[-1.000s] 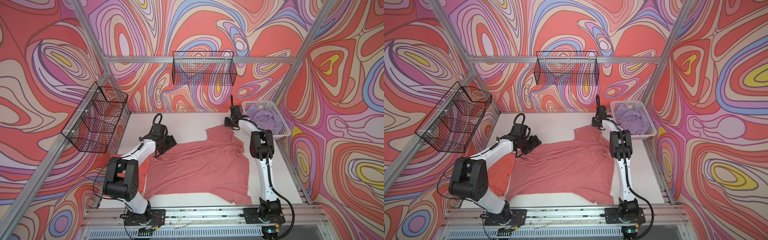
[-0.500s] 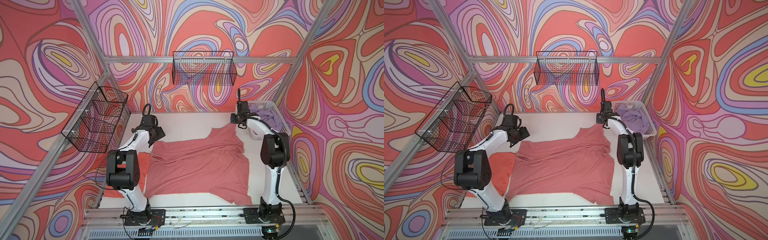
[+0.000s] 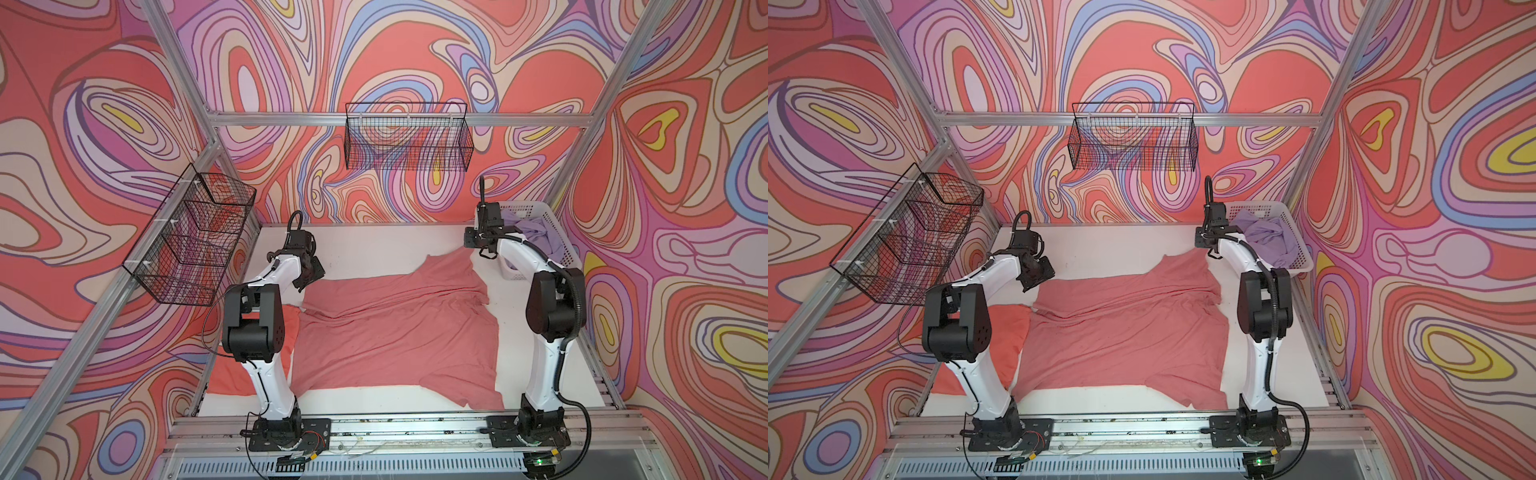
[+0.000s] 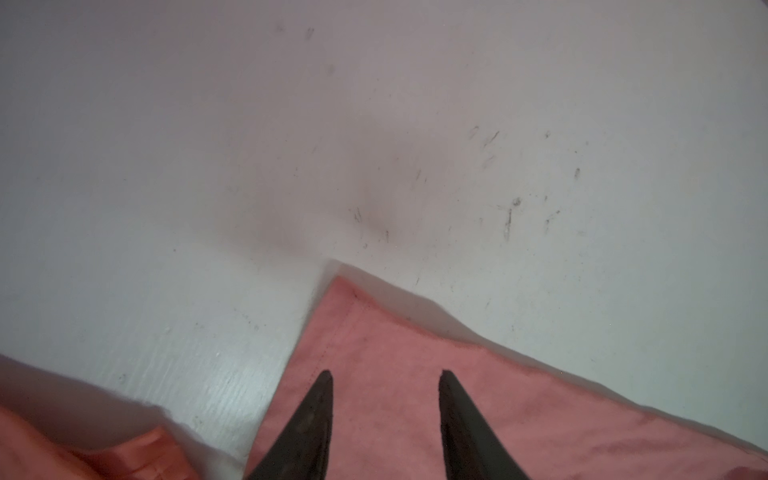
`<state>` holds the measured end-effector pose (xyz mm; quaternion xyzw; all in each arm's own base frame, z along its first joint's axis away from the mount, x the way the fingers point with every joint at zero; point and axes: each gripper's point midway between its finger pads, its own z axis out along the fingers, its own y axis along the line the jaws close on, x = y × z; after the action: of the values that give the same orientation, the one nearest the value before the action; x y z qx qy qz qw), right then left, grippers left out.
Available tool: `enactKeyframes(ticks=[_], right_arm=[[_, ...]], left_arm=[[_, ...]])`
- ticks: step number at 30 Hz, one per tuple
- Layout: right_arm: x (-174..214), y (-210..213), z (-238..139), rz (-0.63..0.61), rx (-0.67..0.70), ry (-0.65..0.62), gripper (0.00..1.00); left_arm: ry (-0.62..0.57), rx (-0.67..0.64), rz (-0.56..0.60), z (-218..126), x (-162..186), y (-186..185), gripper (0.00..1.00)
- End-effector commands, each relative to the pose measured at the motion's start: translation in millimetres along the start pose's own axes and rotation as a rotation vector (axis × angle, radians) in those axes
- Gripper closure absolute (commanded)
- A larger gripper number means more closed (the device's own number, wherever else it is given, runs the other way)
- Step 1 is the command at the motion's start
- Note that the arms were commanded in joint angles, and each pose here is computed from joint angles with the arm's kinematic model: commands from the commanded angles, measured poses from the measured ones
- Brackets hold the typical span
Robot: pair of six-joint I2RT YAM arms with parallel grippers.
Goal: Fold and stack the t-shirts
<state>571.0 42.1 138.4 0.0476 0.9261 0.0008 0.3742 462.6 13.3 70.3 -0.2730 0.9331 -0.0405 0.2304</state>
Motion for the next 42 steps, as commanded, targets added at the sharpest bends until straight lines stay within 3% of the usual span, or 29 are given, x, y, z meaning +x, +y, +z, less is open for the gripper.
enactKeyframes(ticks=[1,22,36,42], right_arm=[[-3.7,-0.1,-0.2,-0.012,-0.005,-0.006,1.0],[-8.6,1.3,-4.1,-0.01,-0.017,-0.019,1.0],[-9.4,2.3,-7.4,-0.008,-0.023,-0.025,1.0],[-17.5,0.3,-14.6,0.002,-0.016,-0.048,1.0]], left_arm=[[0.026,-0.049,-0.008,11.9,-4.1,11.3,0.61],[0.101,-0.106,-0.037,46.2,1.8,24.5,0.69],[0.145,-0.11,-0.051,51.1,10.4,26.7,0.99],[0.097,0.008,-0.097,35.6,0.2,4.6,1.0]])
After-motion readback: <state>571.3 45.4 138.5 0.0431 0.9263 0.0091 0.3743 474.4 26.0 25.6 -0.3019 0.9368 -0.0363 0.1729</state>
